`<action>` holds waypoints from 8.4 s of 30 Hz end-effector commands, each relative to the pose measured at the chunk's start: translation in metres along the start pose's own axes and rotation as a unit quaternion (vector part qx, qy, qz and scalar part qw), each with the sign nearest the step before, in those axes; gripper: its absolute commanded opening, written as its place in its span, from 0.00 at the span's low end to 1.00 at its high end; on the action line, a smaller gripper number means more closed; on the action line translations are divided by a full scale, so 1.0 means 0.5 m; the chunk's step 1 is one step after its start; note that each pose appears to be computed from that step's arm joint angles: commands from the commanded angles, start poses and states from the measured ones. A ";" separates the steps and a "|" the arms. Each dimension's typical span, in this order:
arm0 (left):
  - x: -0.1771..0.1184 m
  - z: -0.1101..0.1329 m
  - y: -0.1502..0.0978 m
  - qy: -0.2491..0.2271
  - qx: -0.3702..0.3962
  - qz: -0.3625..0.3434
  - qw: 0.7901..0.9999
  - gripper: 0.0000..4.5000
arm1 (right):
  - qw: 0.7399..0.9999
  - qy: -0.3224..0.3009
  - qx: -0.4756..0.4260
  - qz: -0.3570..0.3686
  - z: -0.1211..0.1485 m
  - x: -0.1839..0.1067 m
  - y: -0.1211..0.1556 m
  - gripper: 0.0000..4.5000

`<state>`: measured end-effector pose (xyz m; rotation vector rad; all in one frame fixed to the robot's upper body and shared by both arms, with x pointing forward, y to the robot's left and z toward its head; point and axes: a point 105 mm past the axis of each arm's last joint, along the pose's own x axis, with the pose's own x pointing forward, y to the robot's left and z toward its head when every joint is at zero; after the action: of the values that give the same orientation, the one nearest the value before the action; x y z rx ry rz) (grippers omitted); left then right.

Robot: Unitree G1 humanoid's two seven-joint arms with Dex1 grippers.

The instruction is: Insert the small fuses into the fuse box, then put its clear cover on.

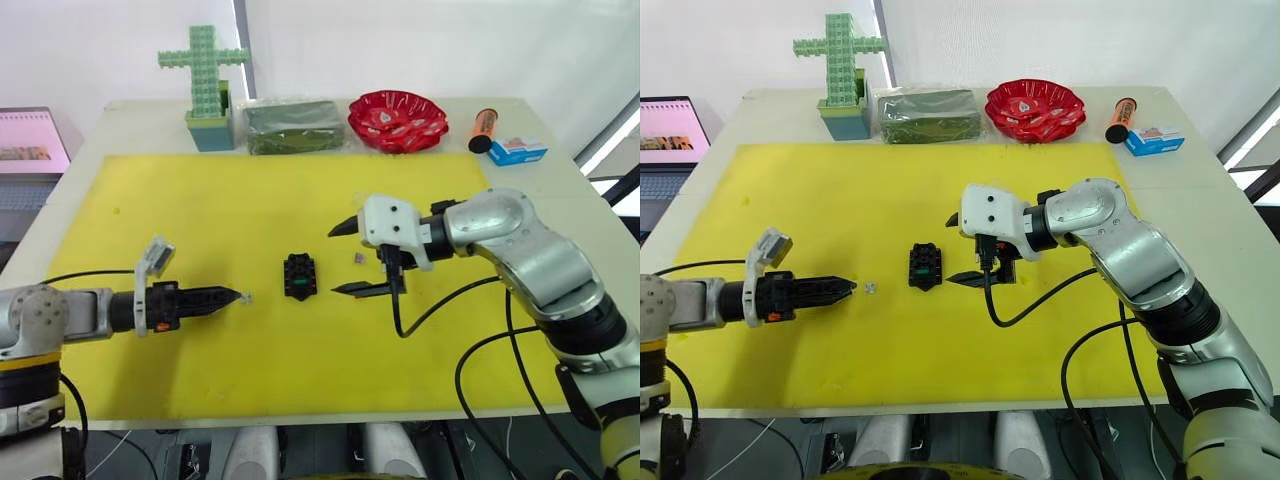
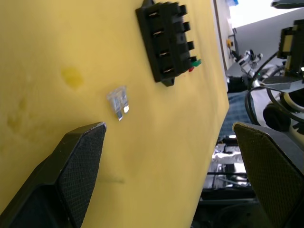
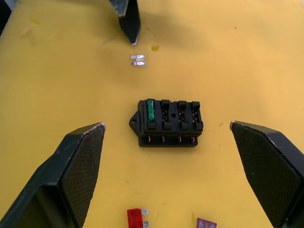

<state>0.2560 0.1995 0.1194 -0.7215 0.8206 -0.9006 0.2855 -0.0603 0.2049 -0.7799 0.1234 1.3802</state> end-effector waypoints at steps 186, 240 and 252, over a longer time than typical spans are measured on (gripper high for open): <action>0.118 0.100 -0.273 -0.059 0.531 -0.189 0.824 0.00 | 0.974 -0.082 0.203 0.060 0.109 -0.039 -0.034 0.01; 0.129 0.068 -0.058 0.116 0.620 0.000 0.776 0.98 | 0.990 0.113 0.034 0.075 0.006 0.132 -0.031 0.00; 0.131 0.068 -0.058 0.109 0.619 0.001 0.777 0.98 | 0.990 0.120 0.035 0.073 -0.005 0.136 -0.030 0.00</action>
<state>0.2975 0.1351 0.1319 0.5450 0.3051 -1.2989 0.3158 -0.0086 0.1689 -0.8758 0.4561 1.4023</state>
